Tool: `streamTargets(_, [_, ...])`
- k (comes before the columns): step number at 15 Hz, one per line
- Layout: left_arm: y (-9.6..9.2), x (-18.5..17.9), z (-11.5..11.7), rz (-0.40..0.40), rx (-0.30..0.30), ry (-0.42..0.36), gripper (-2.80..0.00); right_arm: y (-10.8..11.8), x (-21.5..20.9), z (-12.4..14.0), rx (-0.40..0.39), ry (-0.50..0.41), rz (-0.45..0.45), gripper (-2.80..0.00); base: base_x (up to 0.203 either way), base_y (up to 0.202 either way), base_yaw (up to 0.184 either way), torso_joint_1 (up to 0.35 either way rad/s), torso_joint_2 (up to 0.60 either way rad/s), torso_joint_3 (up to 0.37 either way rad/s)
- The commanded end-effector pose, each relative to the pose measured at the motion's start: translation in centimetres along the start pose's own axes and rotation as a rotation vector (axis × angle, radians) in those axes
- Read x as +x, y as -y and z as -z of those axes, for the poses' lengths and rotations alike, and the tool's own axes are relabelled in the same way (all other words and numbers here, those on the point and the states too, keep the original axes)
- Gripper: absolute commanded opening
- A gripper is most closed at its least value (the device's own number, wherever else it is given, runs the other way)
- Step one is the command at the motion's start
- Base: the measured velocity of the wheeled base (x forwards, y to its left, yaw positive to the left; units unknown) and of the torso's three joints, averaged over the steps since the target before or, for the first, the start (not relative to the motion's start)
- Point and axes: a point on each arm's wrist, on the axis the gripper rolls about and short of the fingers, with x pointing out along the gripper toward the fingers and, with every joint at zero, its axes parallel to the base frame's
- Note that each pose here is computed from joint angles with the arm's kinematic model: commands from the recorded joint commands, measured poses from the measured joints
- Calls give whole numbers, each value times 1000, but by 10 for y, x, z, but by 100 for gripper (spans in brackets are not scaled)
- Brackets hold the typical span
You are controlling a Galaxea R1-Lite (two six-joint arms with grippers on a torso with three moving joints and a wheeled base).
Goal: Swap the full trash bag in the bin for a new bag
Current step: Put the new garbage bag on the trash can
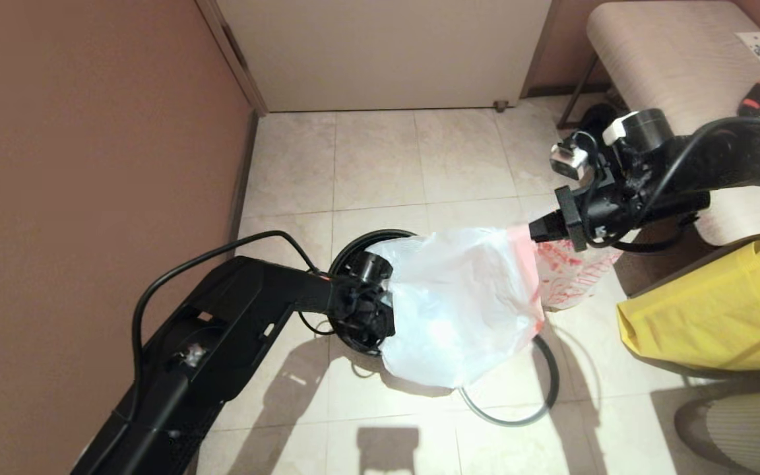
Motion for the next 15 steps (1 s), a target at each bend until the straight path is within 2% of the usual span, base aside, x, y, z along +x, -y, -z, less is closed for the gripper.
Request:
streamTargets(1, [-9, 22, 10, -82, 2, 28, -280, 0, 15, -7, 51, 38, -3, -280, 0, 0, 0, 0, 0, 0])
streamTargets(3, [-22, 18, 2, -109, -27, 64, -280, -7, 22, -9, 41, 58, -1, -280, 0, 0, 0, 0, 0, 0])
streamTargets(5, [-34, 15, -9, -151, -58, 157, -280, -17, 29, -8, 29, 47, -19, -280, 0, 0, 0, 0, 0, 0])
streamTargets(6, [-35, 12, -13, -158, -81, 180, -280, -23, 33, -7, 21, 40, -27, -280, 0, 0, 0, 0, 0, 0])
streamTargets(9, [-18, -20, -31, -161, -158, 279, -280, -40, 39, -5, -5, 24, -54, -280, 0, 0, 0, 0, 0, 0])
streamTargets(12, [9, -68, -49, -130, -189, 381, -280, -54, 42, -3, -32, 19, -77, -280, 0, 0, 0, 0, 0, 0])
streamTargets(15, [26, -114, -46, -118, -210, 403, -280, -63, 41, -4, -63, 30, -97, -280, 0, 0, 0, 0, 0, 0])
